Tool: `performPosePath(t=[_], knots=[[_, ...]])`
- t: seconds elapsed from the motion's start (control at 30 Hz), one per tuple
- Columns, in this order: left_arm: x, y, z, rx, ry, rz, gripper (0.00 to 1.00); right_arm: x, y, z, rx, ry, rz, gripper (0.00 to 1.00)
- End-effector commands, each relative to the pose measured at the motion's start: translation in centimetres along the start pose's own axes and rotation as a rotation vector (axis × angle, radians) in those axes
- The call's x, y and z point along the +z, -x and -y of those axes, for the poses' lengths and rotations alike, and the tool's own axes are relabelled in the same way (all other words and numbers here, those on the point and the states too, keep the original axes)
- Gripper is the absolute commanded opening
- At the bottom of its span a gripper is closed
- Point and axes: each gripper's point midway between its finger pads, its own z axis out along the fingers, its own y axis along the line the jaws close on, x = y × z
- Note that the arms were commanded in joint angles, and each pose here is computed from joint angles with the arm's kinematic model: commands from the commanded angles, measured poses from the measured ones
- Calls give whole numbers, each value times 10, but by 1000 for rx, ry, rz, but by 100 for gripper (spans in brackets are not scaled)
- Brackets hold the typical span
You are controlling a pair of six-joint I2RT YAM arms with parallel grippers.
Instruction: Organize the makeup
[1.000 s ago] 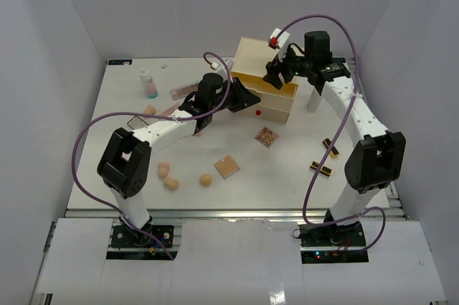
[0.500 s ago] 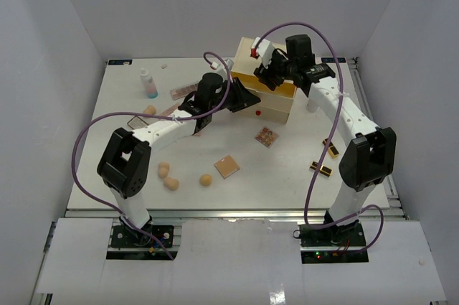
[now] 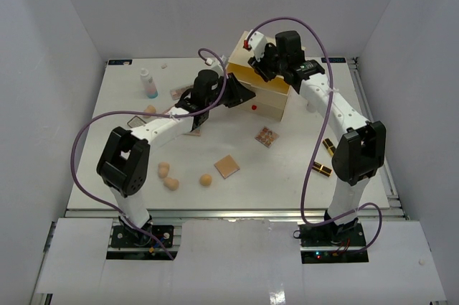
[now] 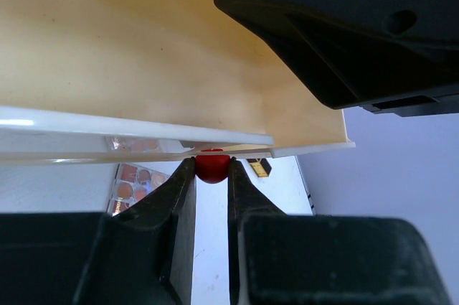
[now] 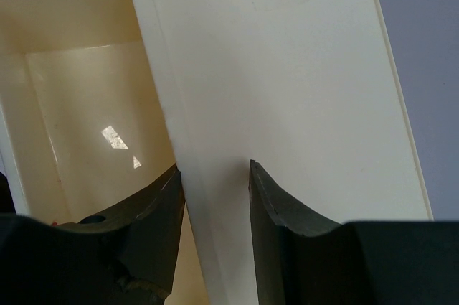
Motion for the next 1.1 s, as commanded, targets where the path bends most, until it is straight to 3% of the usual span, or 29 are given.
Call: performPosePath(t=[0.0,0.3,0.43,0.6,0.87,1.07], knots=[[-35,-35,41,37,-116,-139,0,13,-32,47,77,-182,-73,44],[-51,-39,36,59,-94,-128,0,12,-37,50,85,-182,-78,47],[-48,-40,34,60,-89,-136,1,13,-36,44,87,-158,-68,54],[-38,-37,32,64,-83,-141,16,6,-26,34,95,-108,-20,64],[-20,-33,30,46,-91,-155,36,-42,31,19,115,-21,155,68],[-25,-31,31,55,-89,-144,61,-88,58,9,134,4,251,69]])
